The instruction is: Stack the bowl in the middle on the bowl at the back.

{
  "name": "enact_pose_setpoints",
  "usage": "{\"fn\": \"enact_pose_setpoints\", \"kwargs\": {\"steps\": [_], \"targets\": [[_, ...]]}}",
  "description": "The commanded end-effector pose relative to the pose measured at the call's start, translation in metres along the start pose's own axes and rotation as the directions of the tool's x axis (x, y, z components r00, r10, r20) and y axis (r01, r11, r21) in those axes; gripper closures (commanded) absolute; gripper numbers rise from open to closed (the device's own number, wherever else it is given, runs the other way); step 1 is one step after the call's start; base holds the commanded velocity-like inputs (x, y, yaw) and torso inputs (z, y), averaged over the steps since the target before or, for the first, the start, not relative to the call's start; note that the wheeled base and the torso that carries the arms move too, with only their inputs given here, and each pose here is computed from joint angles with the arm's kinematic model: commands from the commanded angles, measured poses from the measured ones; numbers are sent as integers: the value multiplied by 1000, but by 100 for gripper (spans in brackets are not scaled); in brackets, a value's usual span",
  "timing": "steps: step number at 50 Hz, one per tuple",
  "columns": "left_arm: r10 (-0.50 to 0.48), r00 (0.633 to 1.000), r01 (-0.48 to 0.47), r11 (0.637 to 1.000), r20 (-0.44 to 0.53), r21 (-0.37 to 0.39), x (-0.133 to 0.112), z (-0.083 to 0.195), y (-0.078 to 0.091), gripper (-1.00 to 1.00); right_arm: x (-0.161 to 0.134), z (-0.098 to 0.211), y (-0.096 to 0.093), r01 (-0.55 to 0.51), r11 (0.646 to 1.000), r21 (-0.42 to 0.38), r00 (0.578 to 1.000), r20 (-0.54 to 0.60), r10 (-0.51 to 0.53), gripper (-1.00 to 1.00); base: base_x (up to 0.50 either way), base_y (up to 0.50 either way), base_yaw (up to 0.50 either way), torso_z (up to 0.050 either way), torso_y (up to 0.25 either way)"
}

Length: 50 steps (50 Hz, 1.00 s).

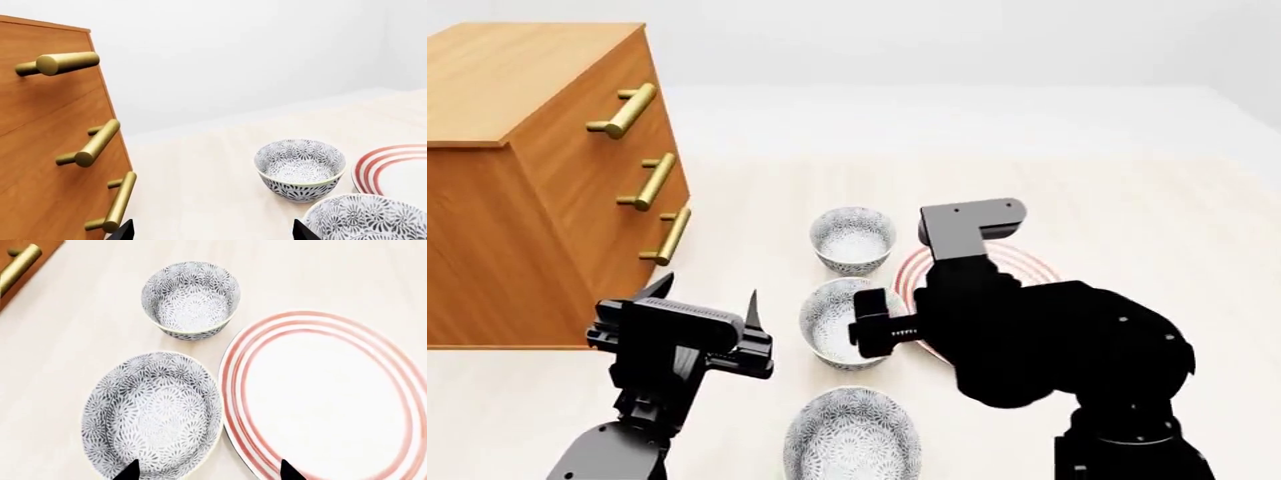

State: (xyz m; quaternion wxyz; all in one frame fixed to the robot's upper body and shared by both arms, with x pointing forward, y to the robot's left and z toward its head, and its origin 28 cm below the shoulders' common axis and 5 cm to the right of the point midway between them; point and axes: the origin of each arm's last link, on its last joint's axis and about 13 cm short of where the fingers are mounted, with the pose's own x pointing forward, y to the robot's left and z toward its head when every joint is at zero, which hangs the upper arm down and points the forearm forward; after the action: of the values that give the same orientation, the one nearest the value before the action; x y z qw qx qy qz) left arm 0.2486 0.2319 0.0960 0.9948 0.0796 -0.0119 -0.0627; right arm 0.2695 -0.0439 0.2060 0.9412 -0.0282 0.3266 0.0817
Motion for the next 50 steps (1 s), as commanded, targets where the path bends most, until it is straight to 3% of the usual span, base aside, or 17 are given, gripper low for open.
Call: {"fn": "enact_pose_setpoints", "kwargs": {"steps": [1,26,50], "targets": [[5,1000,-5,1000,-3,-5,0,-2,1,-100,4,1,4,2,1000,-4,999,-32,-2,-100,0,0,0,0,0],[20,1000,-20,1000,-11,-9,-3,-4,5,-100,18,9,14,-7,995,100,998,-56,12,-100,0,0,0,0,0],[32,999,-32,999,-21,-7,-2,-8,8,-100,29,4,19,-16,992,127,996,-85,27,-100,0,0,0,0,0]]}}
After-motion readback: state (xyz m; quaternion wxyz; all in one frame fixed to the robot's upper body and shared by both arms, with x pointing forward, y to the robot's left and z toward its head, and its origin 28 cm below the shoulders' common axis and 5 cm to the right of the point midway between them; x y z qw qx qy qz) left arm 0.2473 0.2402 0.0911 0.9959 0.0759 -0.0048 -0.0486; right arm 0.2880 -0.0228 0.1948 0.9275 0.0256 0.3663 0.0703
